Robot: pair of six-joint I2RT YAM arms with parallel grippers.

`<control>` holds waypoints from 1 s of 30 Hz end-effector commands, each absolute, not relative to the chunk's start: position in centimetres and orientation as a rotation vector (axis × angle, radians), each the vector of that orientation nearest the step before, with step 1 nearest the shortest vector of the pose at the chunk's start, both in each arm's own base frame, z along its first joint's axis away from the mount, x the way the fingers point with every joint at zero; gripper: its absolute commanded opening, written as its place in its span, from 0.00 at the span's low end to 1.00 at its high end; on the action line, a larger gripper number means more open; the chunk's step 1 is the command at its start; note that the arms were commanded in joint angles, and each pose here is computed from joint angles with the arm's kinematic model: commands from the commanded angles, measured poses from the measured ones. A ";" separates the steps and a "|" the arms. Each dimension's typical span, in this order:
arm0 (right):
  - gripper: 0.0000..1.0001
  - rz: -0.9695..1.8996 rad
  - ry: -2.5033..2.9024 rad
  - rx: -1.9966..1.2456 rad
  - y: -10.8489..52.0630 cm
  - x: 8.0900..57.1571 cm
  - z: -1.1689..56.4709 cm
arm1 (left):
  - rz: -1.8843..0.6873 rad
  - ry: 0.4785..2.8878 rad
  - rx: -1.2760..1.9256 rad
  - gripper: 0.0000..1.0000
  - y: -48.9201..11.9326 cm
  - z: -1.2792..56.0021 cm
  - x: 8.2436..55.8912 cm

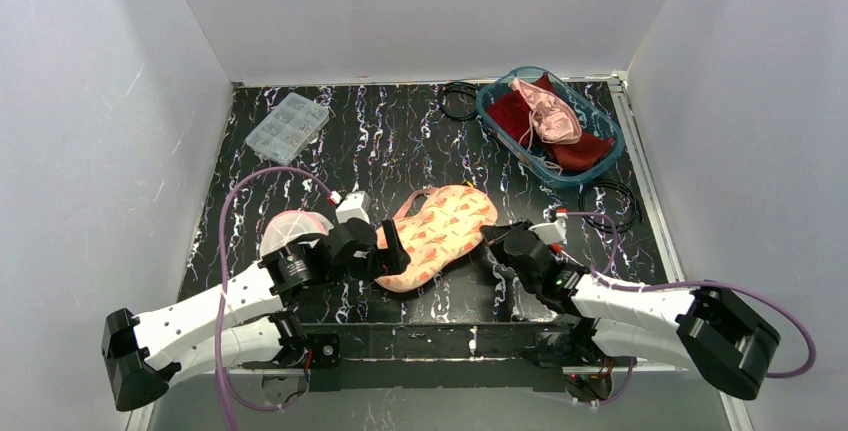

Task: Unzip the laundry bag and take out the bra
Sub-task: Adjust the laundry bag at the center of the board.

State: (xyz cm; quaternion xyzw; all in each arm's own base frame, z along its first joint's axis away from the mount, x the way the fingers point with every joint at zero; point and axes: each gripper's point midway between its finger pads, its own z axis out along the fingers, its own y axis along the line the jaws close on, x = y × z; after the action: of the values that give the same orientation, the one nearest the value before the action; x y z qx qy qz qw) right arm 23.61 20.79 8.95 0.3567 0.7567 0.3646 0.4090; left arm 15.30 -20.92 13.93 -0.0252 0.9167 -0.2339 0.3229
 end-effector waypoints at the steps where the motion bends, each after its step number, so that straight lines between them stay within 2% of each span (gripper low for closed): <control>1: 0.01 0.865 1.865 0.950 21.3 24.1 9.4 | -0.608 2.450 -0.129 0.88 -20.4 12.2 14.5; 3: 0.01 0.832 1.921 0.889 21.6 23.4 8.6 | -0.621 2.479 -0.155 0.88 -20.3 11.3 13.6; 4: 0.07 0.829 1.950 0.852 21.8 23.1 8.3 | -0.625 2.494 -0.165 0.88 -20.2 10.7 13.1; 8: 0.58 0.801 2.050 0.699 22.0 21.7 8.4 | -0.623 2.535 -0.191 0.88 -19.9 9.0 11.9; 10: 0.74 0.759 2.087 0.626 21.5 21.1 8.8 | -0.616 2.548 -0.190 0.88 -19.9 8.6 11.6; 12: 0.82 0.727 2.108 0.516 21.2 20.6 9.6 | -0.610 2.560 -0.185 0.88 -20.0 8.4 11.3; 13: 0.90 0.672 2.136 0.435 20.7 20.3 9.7 | -0.610 2.565 -0.179 0.88 -20.2 8.4 11.2; 19: 0.91 0.525 2.191 0.089 20.0 22.6 12.7 | -0.618 2.593 -0.148 0.87 -20.7 8.2 10.5; 25: 0.85 0.572 2.312 0.054 18.8 28.1 10.5 | -0.614 2.614 -0.141 0.87 -20.8 7.6 9.9; 30: 0.81 0.695 2.359 -0.021 21.5 31.1 8.6 | -0.633 2.640 -0.082 0.86 -21.8 6.8 9.6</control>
State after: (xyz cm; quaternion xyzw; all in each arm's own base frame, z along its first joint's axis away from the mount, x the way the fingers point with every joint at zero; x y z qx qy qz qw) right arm 29.19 17.58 7.69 0.0708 0.9153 0.1917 0.3472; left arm 9.94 -21.36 7.77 -0.0436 0.9461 -0.2317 0.2221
